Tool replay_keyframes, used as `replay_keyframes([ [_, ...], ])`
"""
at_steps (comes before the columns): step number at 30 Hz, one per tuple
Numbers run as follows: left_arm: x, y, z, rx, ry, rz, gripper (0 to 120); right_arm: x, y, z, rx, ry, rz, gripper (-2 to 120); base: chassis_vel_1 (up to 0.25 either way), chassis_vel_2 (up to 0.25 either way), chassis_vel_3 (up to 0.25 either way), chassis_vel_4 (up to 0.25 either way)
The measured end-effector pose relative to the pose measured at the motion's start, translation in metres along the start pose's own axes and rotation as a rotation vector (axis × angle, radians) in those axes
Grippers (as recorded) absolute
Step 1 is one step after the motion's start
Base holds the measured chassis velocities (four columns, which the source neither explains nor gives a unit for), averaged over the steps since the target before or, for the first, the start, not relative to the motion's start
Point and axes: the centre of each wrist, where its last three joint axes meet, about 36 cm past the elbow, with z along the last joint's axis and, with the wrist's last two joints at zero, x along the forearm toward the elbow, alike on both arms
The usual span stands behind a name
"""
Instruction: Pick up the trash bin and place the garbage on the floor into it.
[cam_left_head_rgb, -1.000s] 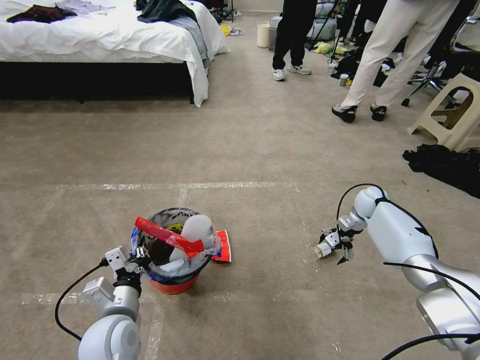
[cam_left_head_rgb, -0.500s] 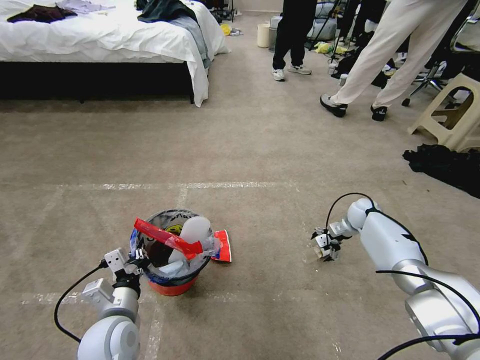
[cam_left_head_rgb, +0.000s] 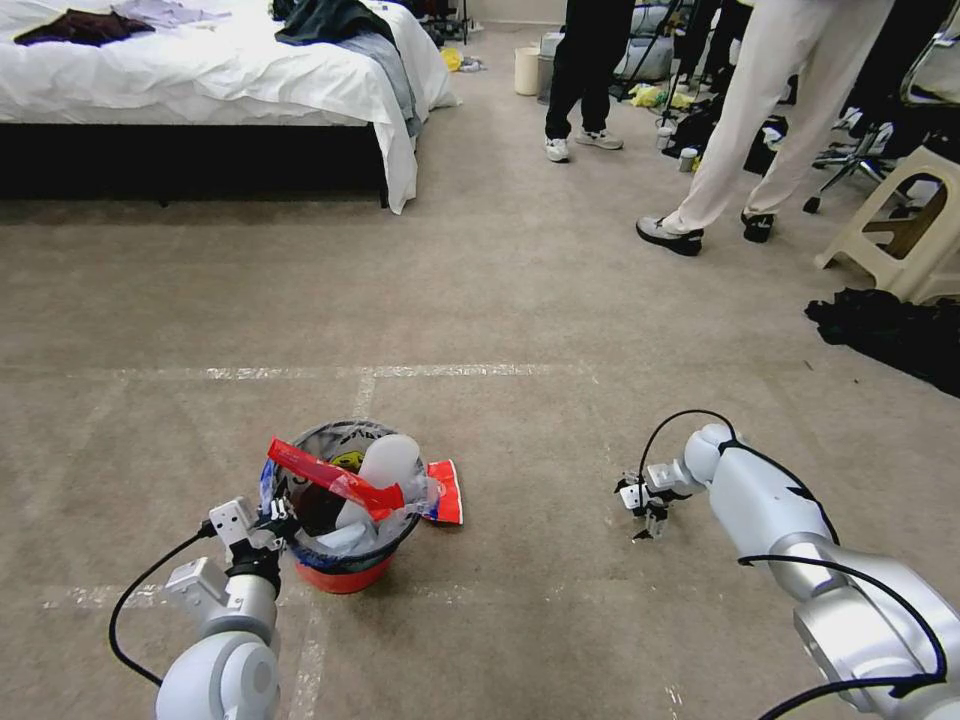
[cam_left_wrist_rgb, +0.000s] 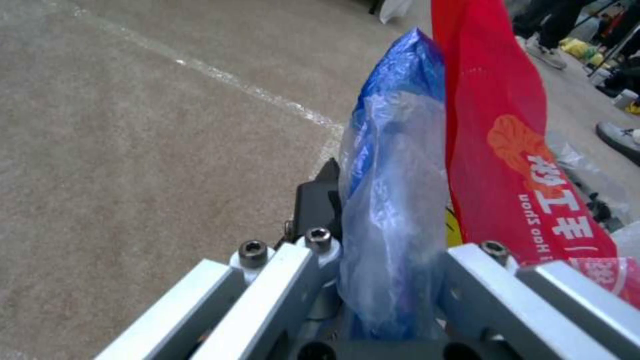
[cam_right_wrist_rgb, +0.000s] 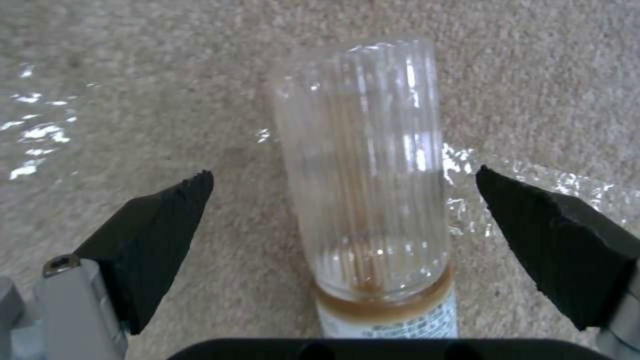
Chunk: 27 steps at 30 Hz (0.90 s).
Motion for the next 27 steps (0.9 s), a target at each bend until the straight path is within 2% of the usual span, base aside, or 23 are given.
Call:
replay_keyframes([
  [9,0.0,0.0,0.001,-0.002,0.001,0.001,4,-0.006,0.003,-0.004,-0.012,0.031,0.015,97,0.0,0.0,0.0,0.0],
  [11,-0.001,0.0,0.001,-0.003,0.002,0.002,4,-0.008,0.005,-0.005,-0.021,0.034,0.012,89,0.0,0.0,0.0,0.0],
  [19,-0.001,0.0,0.002,-0.003,0.006,0.004,4,-0.01,0.005,-0.006,-0.045,0.033,0.011,73,0.0,0.0,0.0,0.0],
  [21,-0.001,-0.001,0.002,-0.003,0.005,0.004,4,-0.011,0.005,-0.007,-0.054,0.032,0.012,64,0.0,0.0,0.0,0.0],
  [27,-0.001,-0.001,0.002,-0.003,0.006,0.004,4,-0.011,0.005,-0.007,-0.072,0.022,0.014,54,0.0,0.0,0.0,0.0],
])
